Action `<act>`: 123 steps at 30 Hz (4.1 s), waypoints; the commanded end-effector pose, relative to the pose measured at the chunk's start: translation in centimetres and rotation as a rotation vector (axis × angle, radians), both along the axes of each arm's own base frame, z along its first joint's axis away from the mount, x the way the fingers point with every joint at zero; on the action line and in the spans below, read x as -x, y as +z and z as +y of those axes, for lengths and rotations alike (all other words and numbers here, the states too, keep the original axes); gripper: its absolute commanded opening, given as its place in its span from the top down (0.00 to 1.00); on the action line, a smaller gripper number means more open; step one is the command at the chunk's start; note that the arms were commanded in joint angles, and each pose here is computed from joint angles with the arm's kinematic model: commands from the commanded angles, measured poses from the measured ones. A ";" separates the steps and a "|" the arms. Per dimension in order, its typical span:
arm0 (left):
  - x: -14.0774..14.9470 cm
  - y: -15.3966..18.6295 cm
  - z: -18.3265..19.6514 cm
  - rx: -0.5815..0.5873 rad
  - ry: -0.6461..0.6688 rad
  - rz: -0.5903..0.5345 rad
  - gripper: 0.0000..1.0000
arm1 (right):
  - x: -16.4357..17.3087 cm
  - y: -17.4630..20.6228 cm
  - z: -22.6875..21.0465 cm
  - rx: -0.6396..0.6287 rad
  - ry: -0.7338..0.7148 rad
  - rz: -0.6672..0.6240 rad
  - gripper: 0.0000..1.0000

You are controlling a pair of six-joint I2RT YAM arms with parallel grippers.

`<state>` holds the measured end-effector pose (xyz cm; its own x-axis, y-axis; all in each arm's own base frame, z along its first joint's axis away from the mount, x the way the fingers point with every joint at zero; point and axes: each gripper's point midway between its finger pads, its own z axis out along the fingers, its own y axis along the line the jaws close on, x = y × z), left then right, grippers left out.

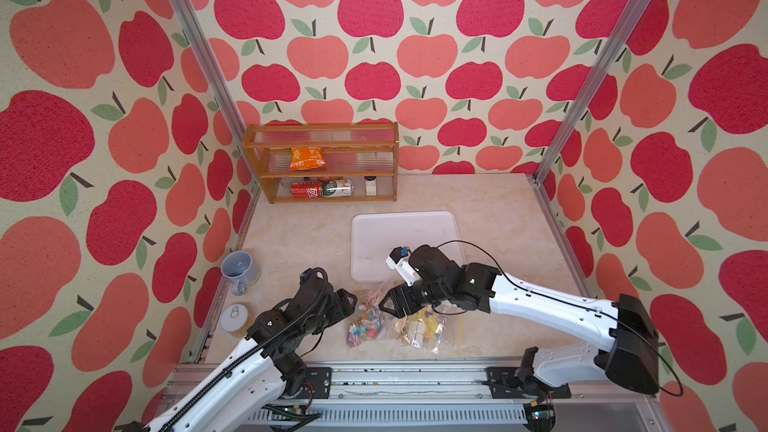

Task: Pour candies out of the ziploc bag
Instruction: Pick up the ziploc bag from the center of the board.

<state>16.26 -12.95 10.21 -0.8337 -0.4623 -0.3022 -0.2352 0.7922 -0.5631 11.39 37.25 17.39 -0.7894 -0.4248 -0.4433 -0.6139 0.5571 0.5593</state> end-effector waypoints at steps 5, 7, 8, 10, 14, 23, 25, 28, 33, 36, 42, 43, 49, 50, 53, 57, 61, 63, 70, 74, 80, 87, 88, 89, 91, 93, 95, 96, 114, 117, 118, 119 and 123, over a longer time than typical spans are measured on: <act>0.4 -0.7 0.1 0.059 0.038 0.011 0.18 | -0.5 -1.7 2.1 0.033 -0.013 0.041 0.71; 0.4 -0.7 0.1 0.064 0.038 0.004 0.18 | -0.9 -1.9 1.7 0.048 -0.036 0.024 1.00; 0.4 -0.7 0.1 0.069 0.040 0.001 0.19 | -1.2 -1.5 1.2 0.053 -0.050 0.003 1.00; 0.4 -0.7 0.0 0.077 0.035 -0.003 0.19 | -1.7 -0.3 0.1 0.053 -0.077 -0.055 1.00; 0.1 -1.0 -0.6 0.096 0.023 -0.005 0.20 | -3.4 1.5 -3.2 0.039 -0.168 -0.138 1.00; -1.0 -1.7 -2.5 0.122 -0.017 0.006 0.21 | -3.1 -3.6 -5.7 0.083 -0.198 -0.007 1.00; -1.5 -1.6 -2.9 0.137 -0.020 -0.010 0.21 | -2.9 -4.1 -5.9 0.090 -0.200 0.002 1.00; -2.0 -1.6 -3.4 0.150 -0.024 -0.026 0.23 | -2.8 -4.2 -6.4 0.087 -0.204 0.000 1.00; -2.6 -2.5 -4.3 0.151 -0.046 -0.006 0.29 | -2.7 -3.4 -6.9 0.079 -0.210 -0.019 1.00; -2.9 -2.7 -5.4 0.172 -0.079 0.007 0.35 | -2.8 -3.1 -6.9 0.076 -0.209 -0.027 1.00; -3.3 -2.9 -6.3 0.188 -0.103 0.015 0.52 | -2.9 -3.3 -7.2 0.082 -0.216 -0.030 1.00; -3.3 -2.9 -6.5 0.193 -0.107 0.018 0.53 | -2.8 -3.4 -7.2 0.084 -0.216 -0.028 1.00; -3.1 -3.7 -6.9 0.225 -0.109 0.034 0.69 | -3.1 -3.2 -7.3 0.078 -0.225 -0.033 1.00; -3.3 -3.5 -7.1 0.237 -0.108 0.027 0.73 | -3.1 -3.1 -7.3 0.077 -0.225 -0.033 1.00; -2.6 -4.6 -6.7 0.230 -0.107 0.049 0.84 | -3.2 -3.1 -7.2 0.075 -0.224 -0.032 1.00; -2.5 -4.7 -6.6 0.221 -0.108 0.053 1.00 | -3.2 -3.1 -7.0 0.071 -0.225 -0.033 1.00; -2.3 -4.8 -6.1 0.204 -0.098 0.054 1.00 | -3.2 -2.9 -6.9 0.061 -0.220 -0.033 1.00; -2.1 -4.5 -5.7 0.199 -0.091 0.048 1.00 | -3.2 -2.4 -6.7 0.050 -0.212 -0.038 1.00; -1.0 -4.3 -4.5 0.220 -0.081 0.044 0.19 | -3.2 -1.3 -7.2 0.038 -0.207 -0.068 1.00; -0.4 -5.1 -5.0 0.251 -0.107 0.053 0.19 | -3.4 -0.9 -7.1 0.027 -0.211 -0.079 1.00; -0.4 -5.2 -6.3 0.286 -0.163 0.044 0.23 | -3.5 -0.8 -6.8 0.022 -0.211 -0.080 1.00; -0.2 -6.1 -8.5 0.309 -0.229 0.090 0.32 | -3.6 -1.0 -6.4 0.020 -0.210 -0.072 1.00; -0.2 -6.3 -8.7 0.308 -0.231 0.097 0.34 | -3.6 -1.0 -6.4 0.021 -0.209 -0.071 1.00; -0.2 -6.4 -8.8 0.304 -0.234 0.102 0.37 | -3.7 -0.9 -6.3 0.018 -0.209 -0.073 1.00; -0.3 -6.5 -9.2 0.308 -0.242 0.106 0.43 | -3.7 -0.9 -6.3 0.018 -0.209 -0.074 1.00; -0.5 -6.1 -9.6 0.315 -0.253 0.097 0.51 | -3.7 -0.8 -6.3 0.015 -0.209 -0.078 1.00; -0.4 -6.7 -9.6 0.299 -0.254 0.119 0.60 | -3.8 -0.7 -6.3 0.014 -0.211 -0.080 1.00; -0.4 -6.8 -9.6 0.298 -0.254 0.120 0.64 | -3.9 -0.7 -6.3 0.013 -0.212 -0.082 1.00; -1.2 -2.9 -7.5 0.276 -0.197 0.003 1.00 | -4.6 1.4 -5.6 -0.013 -0.185 -0.134 1.00; -1.6 -1.2 -6.4 0.283 -0.161 -0.054 1.00 | -5.2 2.1 -4.9 -0.020 -0.169 -0.149 1.00; -1.8 -0.7 -6.0 0.286 -0.146 -0.073 1.00 | -5.3 2.4 -4.6 -0.024 -0.162 -0.154 1.00; -1.9 -0.3 -5.7 0.289 -0.135 -0.090 1.00 | -5.5 2.6 -4.3 -0.027 -0.155 -0.158 1.00; -2.5 0.3 -4.7 0.290 -0.102 -0.126 1.00 | -6.0 2.9 -3.4 -0.030 -0.141 -0.166 1.00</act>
